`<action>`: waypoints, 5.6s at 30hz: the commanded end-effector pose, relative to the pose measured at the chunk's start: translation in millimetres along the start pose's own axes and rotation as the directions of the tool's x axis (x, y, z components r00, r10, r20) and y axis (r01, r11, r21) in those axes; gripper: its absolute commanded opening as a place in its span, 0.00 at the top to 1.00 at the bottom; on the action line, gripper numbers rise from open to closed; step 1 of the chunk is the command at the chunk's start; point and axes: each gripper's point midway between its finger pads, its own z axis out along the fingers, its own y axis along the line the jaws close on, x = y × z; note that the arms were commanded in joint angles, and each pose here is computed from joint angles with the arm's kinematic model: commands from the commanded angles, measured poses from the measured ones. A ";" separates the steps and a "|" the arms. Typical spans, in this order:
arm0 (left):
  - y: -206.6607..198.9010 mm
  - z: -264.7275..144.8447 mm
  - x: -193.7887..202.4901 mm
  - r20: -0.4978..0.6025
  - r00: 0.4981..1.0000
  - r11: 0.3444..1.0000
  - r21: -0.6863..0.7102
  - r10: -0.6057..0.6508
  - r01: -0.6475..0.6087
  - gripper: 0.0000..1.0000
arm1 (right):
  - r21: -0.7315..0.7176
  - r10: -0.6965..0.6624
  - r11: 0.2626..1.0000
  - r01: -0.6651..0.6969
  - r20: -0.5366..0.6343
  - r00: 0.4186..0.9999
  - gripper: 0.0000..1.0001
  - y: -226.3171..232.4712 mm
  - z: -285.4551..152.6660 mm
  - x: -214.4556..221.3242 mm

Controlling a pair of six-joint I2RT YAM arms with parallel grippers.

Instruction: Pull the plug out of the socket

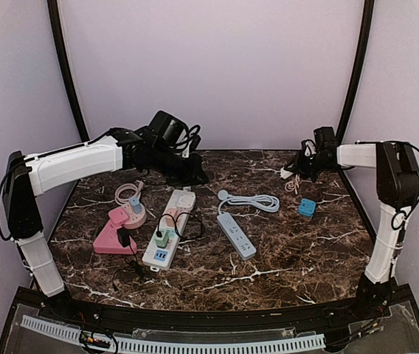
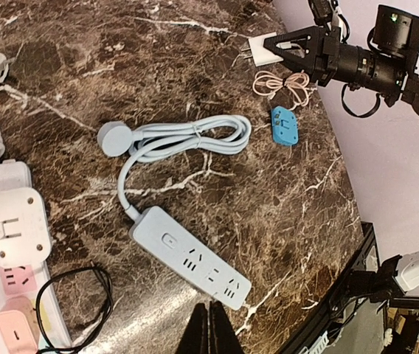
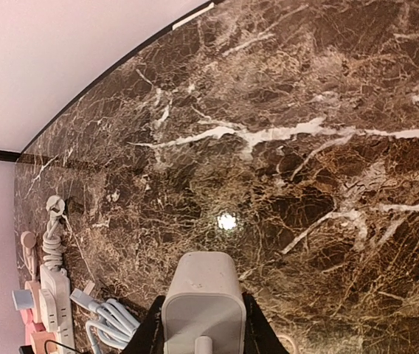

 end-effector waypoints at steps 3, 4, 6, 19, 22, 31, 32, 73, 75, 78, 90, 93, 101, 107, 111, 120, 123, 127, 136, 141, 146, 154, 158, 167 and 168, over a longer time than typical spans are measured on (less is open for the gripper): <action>15.9 -11.6 20.9 -0.021 1.000 0.999 -0.043 -0.021 0.021 0.98 | -0.078 0.042 0.996 -0.041 0.011 0.999 0.92 -9.7 4.3 -19.7; 15.9 -13.9 20.6 -0.014 1.000 0.999 -0.041 -0.027 0.026 0.98 | -0.073 0.047 0.996 -0.046 0.010 0.999 0.90 -15.0 4.9 -20.3; 19.6 -12.5 24.3 -0.015 0.999 0.998 -0.044 -0.037 0.037 0.98 | -0.061 0.055 0.997 -0.055 0.009 0.998 0.88 -25.0 5.9 -21.9; 25.3 -15.7 30.2 0.010 0.997 0.996 -0.041 -0.073 0.074 0.97 | 0.032 0.076 0.997 -0.077 0.023 0.997 0.56 -74.1 -3.7 -37.1; 25.6 -15.8 31.9 0.010 0.997 0.996 -0.037 -0.080 0.080 0.97 | 0.062 0.064 0.996 -0.065 0.025 0.998 0.55 -78.6 -6.6 -39.6; 29.5 -17.0 32.8 0.017 0.996 0.995 -0.054 -0.085 0.086 0.97 | 0.220 -0.021 0.975 0.005 0.074 0.997 0.42 -84.1 -40.9 -51.6; 30.6 -16.4 33.5 0.016 0.996 0.995 -0.057 -0.086 0.086 0.97 | 0.234 -0.033 0.972 0.013 0.082 0.996 0.39 -83.6 -46.4 -53.4; 206.4 -14.7 55.3 -0.064 0.969 0.848 -0.499 -0.239 0.177 0.83 | -0.298 -0.408 0.888 0.351 -0.154 0.900 0.13 236.2 12.9 166.0; 212.8 -11.1 63.7 -0.090 0.965 0.839 -0.518 -0.248 0.168 0.85 | -0.315 -0.412 0.884 0.346 -0.175 0.894 0.13 243.3 22.5 175.7; 220.2 -7.8 76.0 -0.109 0.959 0.830 -0.533 -0.263 0.167 0.87 | -0.339 -0.429 0.873 0.349 -0.199 0.881 0.13 257.1 33.3 191.5; 212.9 7.7 119.6 -0.161 0.941 0.831 -0.528 -0.299 0.174 0.90 | -0.389 -0.409 0.874 0.292 -0.262 0.874 0.14 276.5 74.6 216.9; 208.2 10.9 125.9 -0.164 0.938 0.833 -0.523 -0.304 0.179 0.91 | -0.393 -0.401 0.877 0.276 -0.285 0.871 0.14 274.8 86.3 222.5; 180.9 23.0 135.9 -0.178 0.941 0.862 -0.477 -0.288 0.173 0.92 | -0.363 -0.377 0.895 0.257 -0.314 0.871 0.15 264.4 112.7 229.5; 163.7 25.8 128.4 -0.150 0.948 0.888 -0.415 -0.280 0.196 0.92 | -0.351 -0.359 0.905 0.240 -0.329 0.874 0.17 259.1 122.1 232.7; 163.2 22.7 124.1 -0.136 0.953 0.886 -0.421 -0.271 0.193 0.92 | -0.366 -0.348 0.905 0.219 -0.335 0.876 0.18 260.8 122.6 234.9; 166.9 19.0 122.1 -0.126 0.958 0.879 -0.443 -0.256 0.176 0.92 | -0.421 -0.346 0.886 0.194 -0.325 0.880 0.23 275.4 102.2 230.9; 167.0 17.4 120.3 -0.119 0.961 0.878 -0.446 -0.251 0.174 0.92 | -0.430 -0.350 0.881 0.194 -0.319 0.881 0.24 278.7 97.9 229.2; 165.6 15.2 114.3 -0.104 0.966 0.879 -0.445 -0.238 0.169 0.92 | -0.432 -0.344 0.883 0.184 -0.326 0.881 0.29 278.1 98.7 230.7; 167.7 8.3 88.6 -0.053 0.973 0.887 -0.423 -0.226 0.183 0.92 | -0.427 -0.322 0.889 0.166 -0.326 0.889 0.40 275.9 97.5 230.5; 167.6 5.9 72.3 -0.026 0.975 0.897 -0.398 -0.221 0.193 0.92 | -0.425 -0.307 0.892 0.156 -0.316 0.898 0.47 277.8 95.3 227.1; 169.4 6.7 63.5 -0.012 0.975 0.900 -0.387 -0.222 0.200 0.92 | -0.426 -0.300 0.892 0.149 -0.312 0.902 0.51 280.4 95.3 224.9; 166.6 14.9 53.5 0.003 0.972 0.914 -0.341 -0.234 0.221 0.92 | -0.423 -0.284 0.897 0.128 -0.328 0.901 0.56 278.8 104.5 227.4; 168.7 20.2 46.3 0.011 0.971 0.915 -0.333 -0.238 0.228 0.92 | -0.425 -0.266 0.899 0.104 -0.341 0.902 0.60 276.0 109.5 229.0; 180.8 32.5 27.4 0.027 0.969 0.916 -0.321 -0.245 0.241 0.93 | -0.436 -0.222 0.899 0.034 -0.387 0.895 0.64 268.9 119.0 229.9; 181.8 32.8 24.4 0.030 0.970 0.917 -0.321 -0.242 0.239 0.93 | -0.436 -0.219 0.900 0.029 -0.393 0.893 0.64 267.6 120.2 230.8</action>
